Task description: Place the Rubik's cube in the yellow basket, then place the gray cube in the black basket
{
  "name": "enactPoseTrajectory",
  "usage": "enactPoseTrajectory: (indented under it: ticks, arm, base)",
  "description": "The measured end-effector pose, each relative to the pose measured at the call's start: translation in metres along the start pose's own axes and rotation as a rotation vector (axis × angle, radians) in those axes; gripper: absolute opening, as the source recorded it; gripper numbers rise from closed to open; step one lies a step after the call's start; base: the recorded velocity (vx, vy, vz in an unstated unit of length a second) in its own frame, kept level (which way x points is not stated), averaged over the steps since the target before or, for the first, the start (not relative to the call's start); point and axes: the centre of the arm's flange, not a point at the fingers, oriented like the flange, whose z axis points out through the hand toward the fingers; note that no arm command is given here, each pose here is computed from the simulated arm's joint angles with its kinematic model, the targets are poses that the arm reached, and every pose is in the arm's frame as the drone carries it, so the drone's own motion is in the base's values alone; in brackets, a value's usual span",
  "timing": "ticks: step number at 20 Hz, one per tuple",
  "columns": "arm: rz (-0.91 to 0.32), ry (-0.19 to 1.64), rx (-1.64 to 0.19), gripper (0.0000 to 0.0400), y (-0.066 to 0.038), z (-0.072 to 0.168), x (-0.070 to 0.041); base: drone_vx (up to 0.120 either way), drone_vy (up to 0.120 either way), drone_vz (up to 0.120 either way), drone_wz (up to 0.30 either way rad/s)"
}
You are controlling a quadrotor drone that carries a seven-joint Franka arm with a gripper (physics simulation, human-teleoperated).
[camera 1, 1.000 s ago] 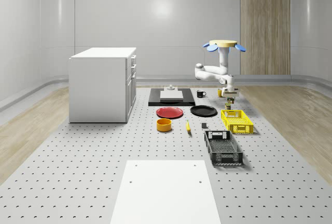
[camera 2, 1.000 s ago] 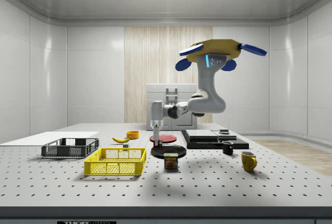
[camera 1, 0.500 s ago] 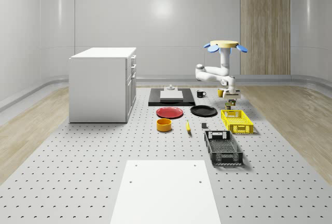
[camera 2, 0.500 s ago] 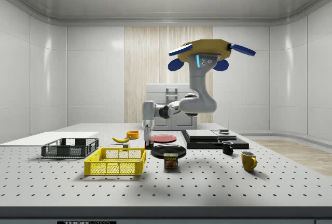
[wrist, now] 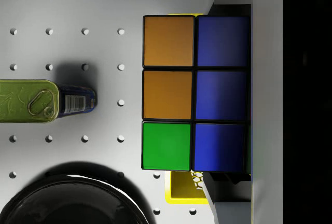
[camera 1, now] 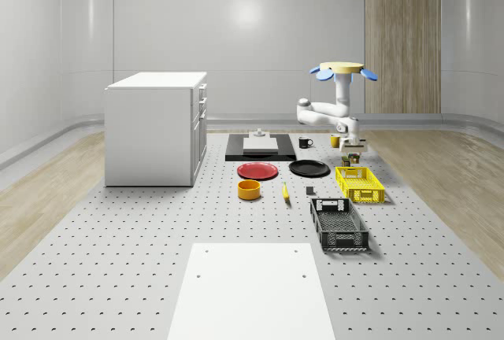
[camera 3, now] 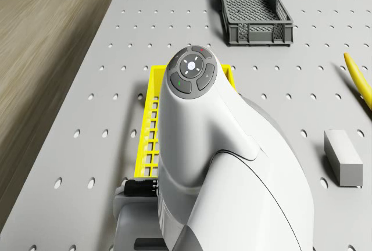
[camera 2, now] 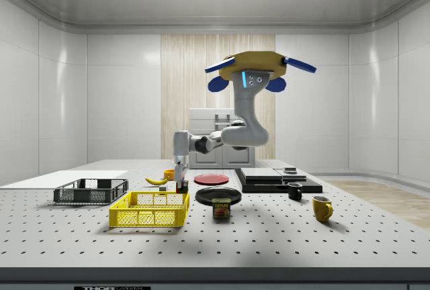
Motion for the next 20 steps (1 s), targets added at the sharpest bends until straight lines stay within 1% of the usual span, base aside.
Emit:
enactPoseTrajectory:
  ticks: [3, 13, 16, 20]
  arm:
    - [0.000, 0.000, 0.000, 0.0323, 0.000, 0.000, 0.000]
    - [0.000, 0.000, 0.000, 0.0323, 0.000, 0.000, 0.000]
    - [0.000, 0.000, 0.000, 0.0323, 0.000, 0.007, 0.000]
    - [0.000, -0.001, 0.000, 0.0322, 0.000, 0.022, 0.000]
  base:
    - [0.120, -0.107, 0.000, 0.000]
    - [0.116, 0.000, 0.000, 0.000]
    - [0.000, 0.000, 0.000, 0.000]
    - [0.000, 0.000, 0.000, 0.000]
